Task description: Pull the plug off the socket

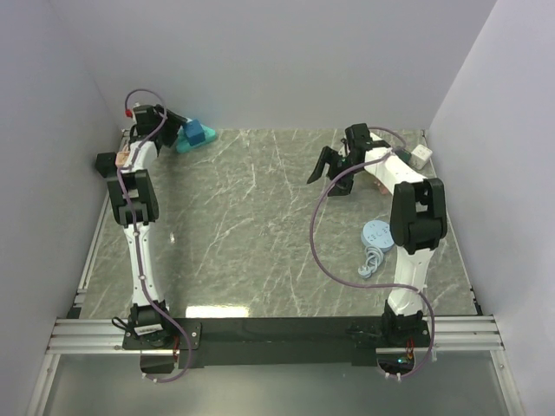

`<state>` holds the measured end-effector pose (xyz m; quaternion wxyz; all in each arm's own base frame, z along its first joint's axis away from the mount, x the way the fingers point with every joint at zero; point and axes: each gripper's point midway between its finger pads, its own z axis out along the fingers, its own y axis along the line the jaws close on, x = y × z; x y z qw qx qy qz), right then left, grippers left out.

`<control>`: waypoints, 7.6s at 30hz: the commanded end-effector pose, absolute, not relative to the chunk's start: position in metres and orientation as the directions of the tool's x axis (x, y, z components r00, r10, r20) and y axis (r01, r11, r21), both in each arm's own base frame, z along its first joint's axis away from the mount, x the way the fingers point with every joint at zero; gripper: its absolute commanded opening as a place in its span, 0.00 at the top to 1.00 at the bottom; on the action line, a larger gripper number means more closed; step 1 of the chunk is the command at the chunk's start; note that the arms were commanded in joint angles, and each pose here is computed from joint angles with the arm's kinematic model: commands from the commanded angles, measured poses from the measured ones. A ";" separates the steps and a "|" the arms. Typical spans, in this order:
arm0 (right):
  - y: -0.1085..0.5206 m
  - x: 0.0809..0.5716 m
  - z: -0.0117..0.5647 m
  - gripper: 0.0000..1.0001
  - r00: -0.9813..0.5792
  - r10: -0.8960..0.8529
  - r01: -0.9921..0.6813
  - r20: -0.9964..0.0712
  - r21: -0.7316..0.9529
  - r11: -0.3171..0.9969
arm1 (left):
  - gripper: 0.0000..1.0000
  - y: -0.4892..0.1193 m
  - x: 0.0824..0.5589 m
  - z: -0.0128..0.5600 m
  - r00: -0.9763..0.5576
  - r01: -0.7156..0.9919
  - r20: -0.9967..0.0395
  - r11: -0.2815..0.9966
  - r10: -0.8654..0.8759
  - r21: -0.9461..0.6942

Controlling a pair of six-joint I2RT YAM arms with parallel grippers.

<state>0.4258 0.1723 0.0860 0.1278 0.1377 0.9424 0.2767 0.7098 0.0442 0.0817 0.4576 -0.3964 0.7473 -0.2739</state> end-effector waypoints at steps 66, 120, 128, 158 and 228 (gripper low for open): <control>0.187 0.406 0.164 0.03 -0.870 0.311 0.129 -0.383 0.432 0.892 | 0.27 -0.230 0.545 0.105 -0.820 0.277 -0.554 0.745 -0.146 -0.607; 0.307 0.447 0.083 0.02 -0.853 0.512 0.445 -0.104 0.370 0.816 | 0.90 -0.177 0.371 0.120 -0.763 -0.027 -0.451 0.720 -0.463 -0.694; 0.319 0.416 0.102 1.00 -0.919 0.375 0.267 -0.124 0.506 0.821 | 0.72 -0.196 0.366 0.107 -0.839 0.060 -0.409 0.687 -0.359 -0.724; 0.375 0.374 0.166 1.00 -0.988 0.068 -0.062 -0.136 0.772 0.632 | 0.77 -0.231 0.384 0.088 -0.827 0.101 -0.437 0.671 -0.355 -0.735; 0.030 0.480 0.113 1.00 -0.634 0.674 0.577 -0.380 0.348 0.739 | 1.00 -0.209 0.395 0.144 -0.844 0.146 -0.410 0.588 -0.345 -0.795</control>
